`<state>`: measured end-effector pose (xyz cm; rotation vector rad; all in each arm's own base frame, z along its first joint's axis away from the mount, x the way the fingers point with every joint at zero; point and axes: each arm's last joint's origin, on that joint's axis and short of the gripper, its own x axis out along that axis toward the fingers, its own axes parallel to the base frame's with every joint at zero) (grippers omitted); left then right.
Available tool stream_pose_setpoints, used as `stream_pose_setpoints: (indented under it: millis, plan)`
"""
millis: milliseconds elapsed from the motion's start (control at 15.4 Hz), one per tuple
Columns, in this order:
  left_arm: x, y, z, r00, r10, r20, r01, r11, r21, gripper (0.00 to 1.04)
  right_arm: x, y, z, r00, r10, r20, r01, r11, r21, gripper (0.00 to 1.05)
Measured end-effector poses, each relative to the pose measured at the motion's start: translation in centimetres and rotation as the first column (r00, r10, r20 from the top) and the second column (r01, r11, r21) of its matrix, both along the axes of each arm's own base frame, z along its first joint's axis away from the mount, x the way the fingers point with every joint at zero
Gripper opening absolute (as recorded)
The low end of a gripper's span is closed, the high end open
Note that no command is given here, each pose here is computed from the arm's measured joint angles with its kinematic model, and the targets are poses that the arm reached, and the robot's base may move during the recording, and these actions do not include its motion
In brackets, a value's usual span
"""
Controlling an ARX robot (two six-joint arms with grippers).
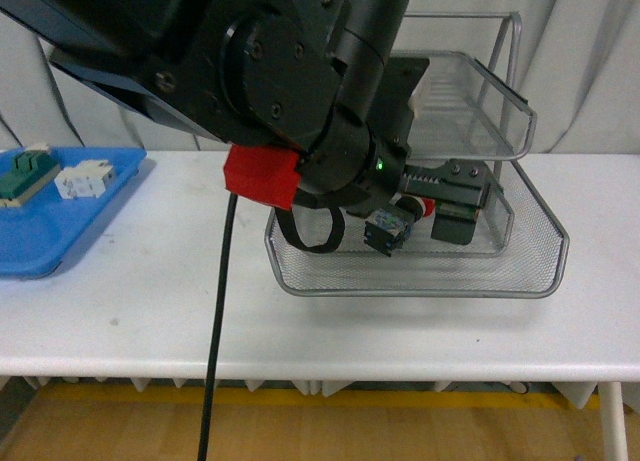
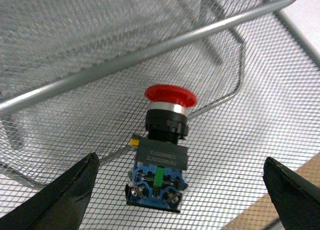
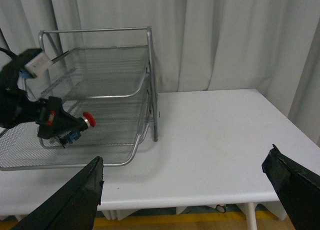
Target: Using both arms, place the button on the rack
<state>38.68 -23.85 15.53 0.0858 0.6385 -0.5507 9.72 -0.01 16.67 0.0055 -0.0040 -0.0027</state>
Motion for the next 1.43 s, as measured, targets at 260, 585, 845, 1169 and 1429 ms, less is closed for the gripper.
stream_pose_setpoints:
  millis: [260,585,845,1169,1429]
  plan:
    - [-3.5,4.4,4.5,0.980,0.081,0.179,-0.060,0.991,-0.118,0.98,0.0,0.0,0.0,1.000,0.000,0.000,0.000,1.000,0.000,0.98]
    - [-14.4,20.0,3.7,0.651,0.533,0.541,-0.458,0.844,-0.281,0.56,0.0,0.0,0.0,1.000,0.002,0.000,-0.002,1.000,0.000,0.98]
    - [-22.2,23.8,-0.4,0.705,0.517,0.485,-0.471,0.853,-0.223,0.07,0.0,0.0,0.0,1.000,0.002,0.000,-0.002,1.000,0.000,0.98]
    - [-23.9,23.8,0.7,0.677,0.519,0.522,-0.464,0.852,-0.245,0.02,0.0,0.0,0.0,1.000,0.002,0.000,-0.002,1.000,0.000,0.98]
    - [-24.9,23.8,0.9,0.673,0.519,0.528,-0.461,0.852,-0.249,0.02,0.0,0.0,0.0,1.000,0.002,0.000,-0.002,1.000,0.000,0.98]
